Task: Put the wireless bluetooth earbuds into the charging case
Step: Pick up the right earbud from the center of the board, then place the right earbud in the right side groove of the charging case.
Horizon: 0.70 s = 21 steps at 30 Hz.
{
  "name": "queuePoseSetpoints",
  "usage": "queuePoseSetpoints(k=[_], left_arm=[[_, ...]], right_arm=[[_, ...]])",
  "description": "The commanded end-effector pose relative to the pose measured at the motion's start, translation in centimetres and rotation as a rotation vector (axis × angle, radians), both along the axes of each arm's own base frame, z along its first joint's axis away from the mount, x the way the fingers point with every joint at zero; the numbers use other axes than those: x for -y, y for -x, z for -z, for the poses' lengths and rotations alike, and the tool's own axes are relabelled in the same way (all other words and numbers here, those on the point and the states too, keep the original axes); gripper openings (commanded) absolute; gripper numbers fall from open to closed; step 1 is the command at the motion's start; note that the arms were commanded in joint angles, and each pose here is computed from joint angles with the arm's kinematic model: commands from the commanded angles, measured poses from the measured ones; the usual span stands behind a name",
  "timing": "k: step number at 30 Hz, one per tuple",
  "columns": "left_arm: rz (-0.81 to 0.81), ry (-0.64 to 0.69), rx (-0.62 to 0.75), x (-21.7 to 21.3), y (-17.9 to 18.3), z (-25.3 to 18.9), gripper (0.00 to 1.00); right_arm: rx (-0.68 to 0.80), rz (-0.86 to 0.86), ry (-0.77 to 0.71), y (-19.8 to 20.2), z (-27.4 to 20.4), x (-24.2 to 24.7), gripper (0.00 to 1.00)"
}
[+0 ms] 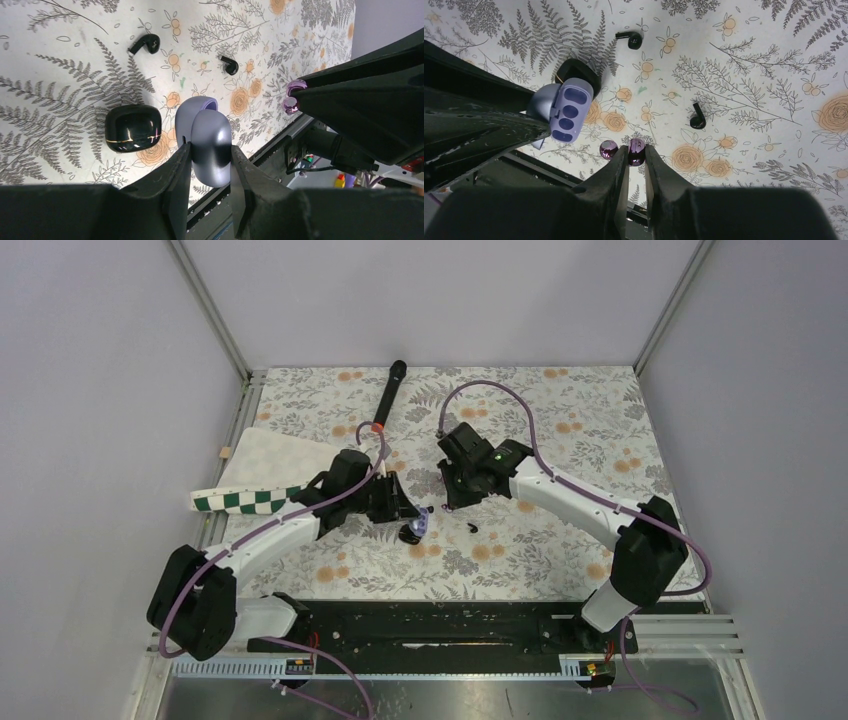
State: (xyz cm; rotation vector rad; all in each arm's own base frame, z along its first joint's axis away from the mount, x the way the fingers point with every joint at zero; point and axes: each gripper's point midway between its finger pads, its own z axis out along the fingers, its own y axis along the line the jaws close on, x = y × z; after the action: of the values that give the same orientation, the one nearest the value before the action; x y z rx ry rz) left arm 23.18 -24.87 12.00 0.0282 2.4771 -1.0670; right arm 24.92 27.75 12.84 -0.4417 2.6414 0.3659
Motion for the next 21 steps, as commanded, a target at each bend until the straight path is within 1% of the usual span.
queuePoseSetpoints(k=[1,3,11,21], left_arm=[[0.06,0.092,0.07,1.9,-0.8,-2.9,0.0],[0.071,0.105,0.068,2.1,-0.7,-3.2,0.0],[0.096,0.141,0.071,2.6,-0.4,-4.2,0.0],[0.096,0.156,0.076,2.6,-0.3,-4.8,0.0]], right_arm=[[-0.011,-0.075,-0.021,1.4,-2.2,-0.6,0.17],[-0.034,-0.099,-0.035,1.9,-2.1,-1.3,0.17],[-0.05,-0.138,-0.028,2.3,-1.6,-2.9,0.17],[-0.059,-0.139,0.015,1.8,-0.5,-3.3,0.17]])
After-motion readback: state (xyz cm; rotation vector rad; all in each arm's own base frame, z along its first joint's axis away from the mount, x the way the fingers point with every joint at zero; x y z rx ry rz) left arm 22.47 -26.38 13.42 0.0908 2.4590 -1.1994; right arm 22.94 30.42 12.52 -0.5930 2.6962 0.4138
